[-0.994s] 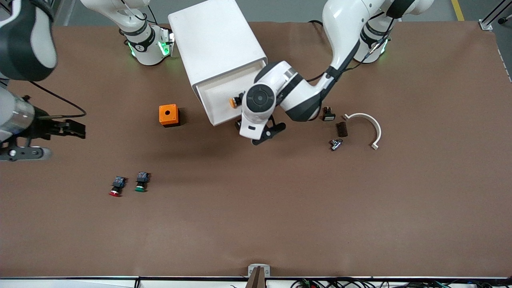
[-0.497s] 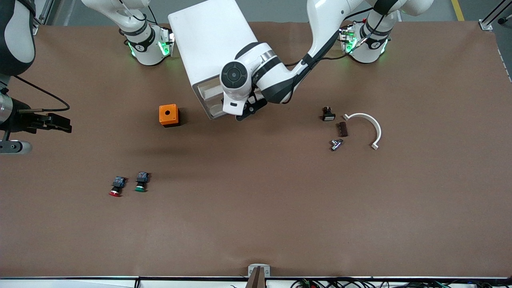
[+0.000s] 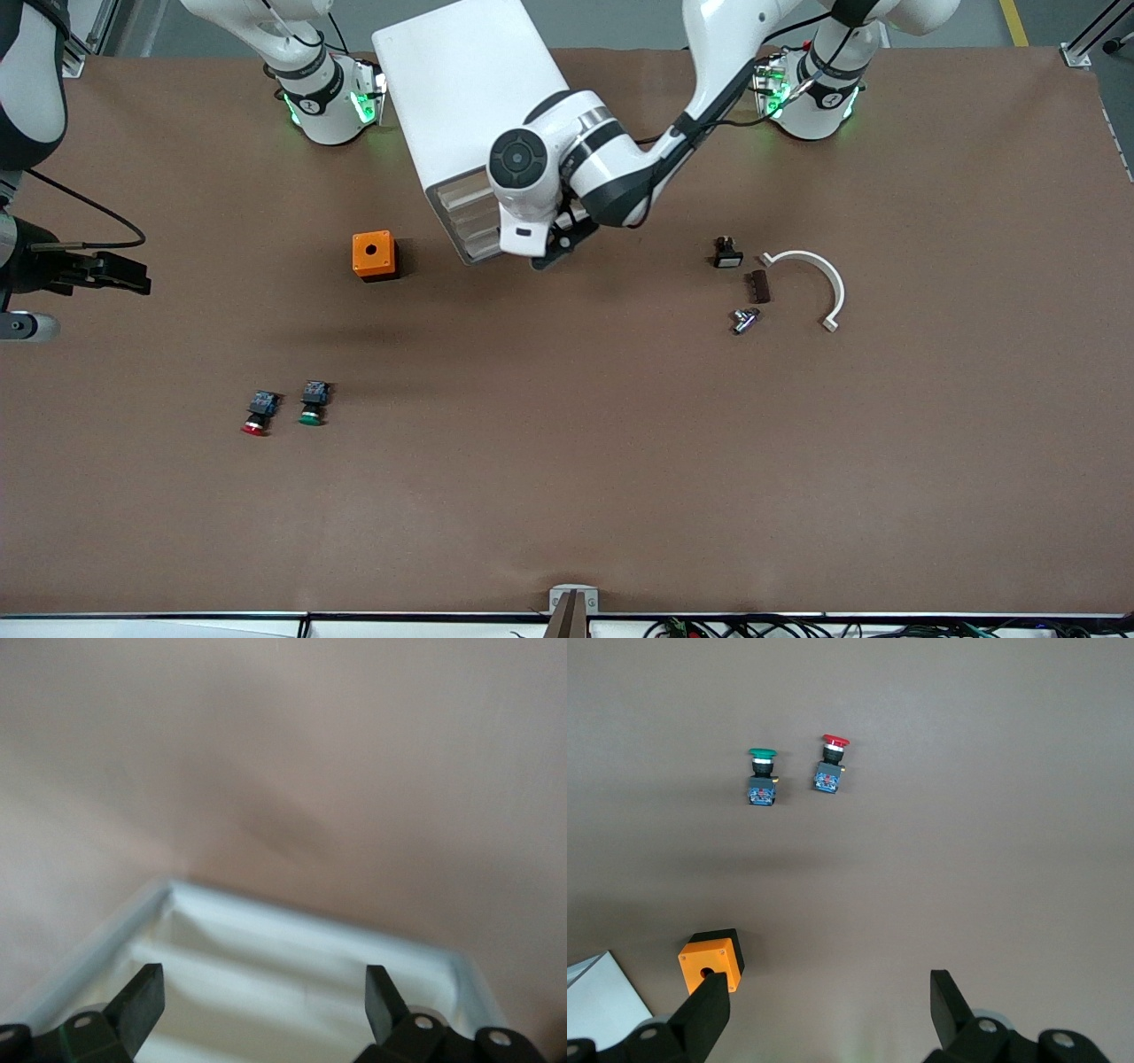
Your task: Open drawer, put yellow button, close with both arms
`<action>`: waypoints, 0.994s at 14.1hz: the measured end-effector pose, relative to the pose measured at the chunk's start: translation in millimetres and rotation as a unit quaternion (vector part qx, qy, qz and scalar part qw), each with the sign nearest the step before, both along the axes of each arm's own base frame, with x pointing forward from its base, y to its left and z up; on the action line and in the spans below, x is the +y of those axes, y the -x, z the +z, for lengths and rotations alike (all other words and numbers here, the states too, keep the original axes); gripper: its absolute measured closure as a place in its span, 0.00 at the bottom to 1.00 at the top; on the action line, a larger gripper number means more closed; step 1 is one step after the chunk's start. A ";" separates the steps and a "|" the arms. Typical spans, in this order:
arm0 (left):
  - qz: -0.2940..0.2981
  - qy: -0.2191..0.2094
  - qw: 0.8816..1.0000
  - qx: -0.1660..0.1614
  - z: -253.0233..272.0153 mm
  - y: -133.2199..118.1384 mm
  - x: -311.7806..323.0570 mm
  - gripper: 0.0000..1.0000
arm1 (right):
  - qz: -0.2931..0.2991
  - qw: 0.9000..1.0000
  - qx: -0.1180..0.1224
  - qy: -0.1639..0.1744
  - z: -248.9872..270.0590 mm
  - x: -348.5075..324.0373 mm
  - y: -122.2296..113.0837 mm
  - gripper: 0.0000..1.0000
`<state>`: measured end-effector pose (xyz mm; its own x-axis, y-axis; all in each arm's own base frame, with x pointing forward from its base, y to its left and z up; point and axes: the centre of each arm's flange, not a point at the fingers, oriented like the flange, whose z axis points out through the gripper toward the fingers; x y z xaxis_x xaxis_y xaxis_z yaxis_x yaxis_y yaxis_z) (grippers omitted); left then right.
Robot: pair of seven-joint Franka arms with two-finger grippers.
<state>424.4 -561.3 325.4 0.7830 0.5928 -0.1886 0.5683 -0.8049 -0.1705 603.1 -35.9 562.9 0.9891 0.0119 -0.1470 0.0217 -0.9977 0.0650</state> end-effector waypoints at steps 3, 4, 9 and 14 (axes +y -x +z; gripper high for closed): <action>0.025 -0.027 0.998 -0.047 44.6 -88.5 90.8 0.00 | 0.004 1.000 0.007 0.007 2.5 2.7 1.9 0.00; 0.021 -0.028 0.998 -0.053 61.3 -116.1 128.5 0.00 | 0.003 1.000 0.005 0.007 5.0 2.3 1.8 0.00; 0.005 -0.006 0.996 -0.089 139.6 -202.4 306.2 0.00 | 0.002 1.000 0.014 -0.010 2.4 6.8 4.0 0.00; -0.068 -0.003 0.992 -0.101 209.0 -206.4 414.1 0.00 | -0.017 0.999 -0.012 -0.050 2.5 -4.8 18.3 0.00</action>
<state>630.8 -147.2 534.4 0.8778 0.4788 -0.0161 0.4767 -0.8764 -0.0687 584.8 -40.6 565.4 0.9923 -0.0089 -0.1235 -0.0134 -0.9993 -0.0351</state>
